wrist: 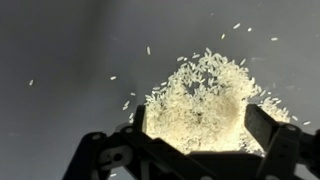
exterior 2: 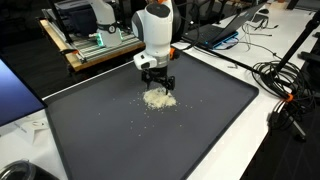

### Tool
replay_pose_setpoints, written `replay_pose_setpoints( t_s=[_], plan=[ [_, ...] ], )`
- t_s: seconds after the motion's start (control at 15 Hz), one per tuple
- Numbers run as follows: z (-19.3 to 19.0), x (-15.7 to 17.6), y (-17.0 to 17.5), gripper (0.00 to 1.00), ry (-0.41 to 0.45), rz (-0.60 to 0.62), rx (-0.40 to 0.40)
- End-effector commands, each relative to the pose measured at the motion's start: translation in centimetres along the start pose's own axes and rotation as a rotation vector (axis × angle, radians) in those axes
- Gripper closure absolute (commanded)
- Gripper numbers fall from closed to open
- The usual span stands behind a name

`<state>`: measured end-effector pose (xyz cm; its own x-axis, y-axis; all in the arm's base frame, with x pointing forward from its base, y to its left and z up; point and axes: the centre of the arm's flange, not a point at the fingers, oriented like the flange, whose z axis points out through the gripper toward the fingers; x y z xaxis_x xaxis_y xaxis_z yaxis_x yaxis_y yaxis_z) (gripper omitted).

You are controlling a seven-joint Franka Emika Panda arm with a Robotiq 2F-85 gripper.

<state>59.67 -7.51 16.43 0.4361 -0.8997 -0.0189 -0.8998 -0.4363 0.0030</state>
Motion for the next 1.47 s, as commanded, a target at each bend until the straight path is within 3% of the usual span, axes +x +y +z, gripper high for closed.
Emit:
replay_pose_setpoints(
  t_s=[0.0, 1.4],
  plan=[
    [0.7, -0.7, 0.5, 0.00, 0.024, 0.055, 0.038],
    [1.1, 1.4, -1.9, 0.00, 0.053, 0.031, -0.033]
  ],
)
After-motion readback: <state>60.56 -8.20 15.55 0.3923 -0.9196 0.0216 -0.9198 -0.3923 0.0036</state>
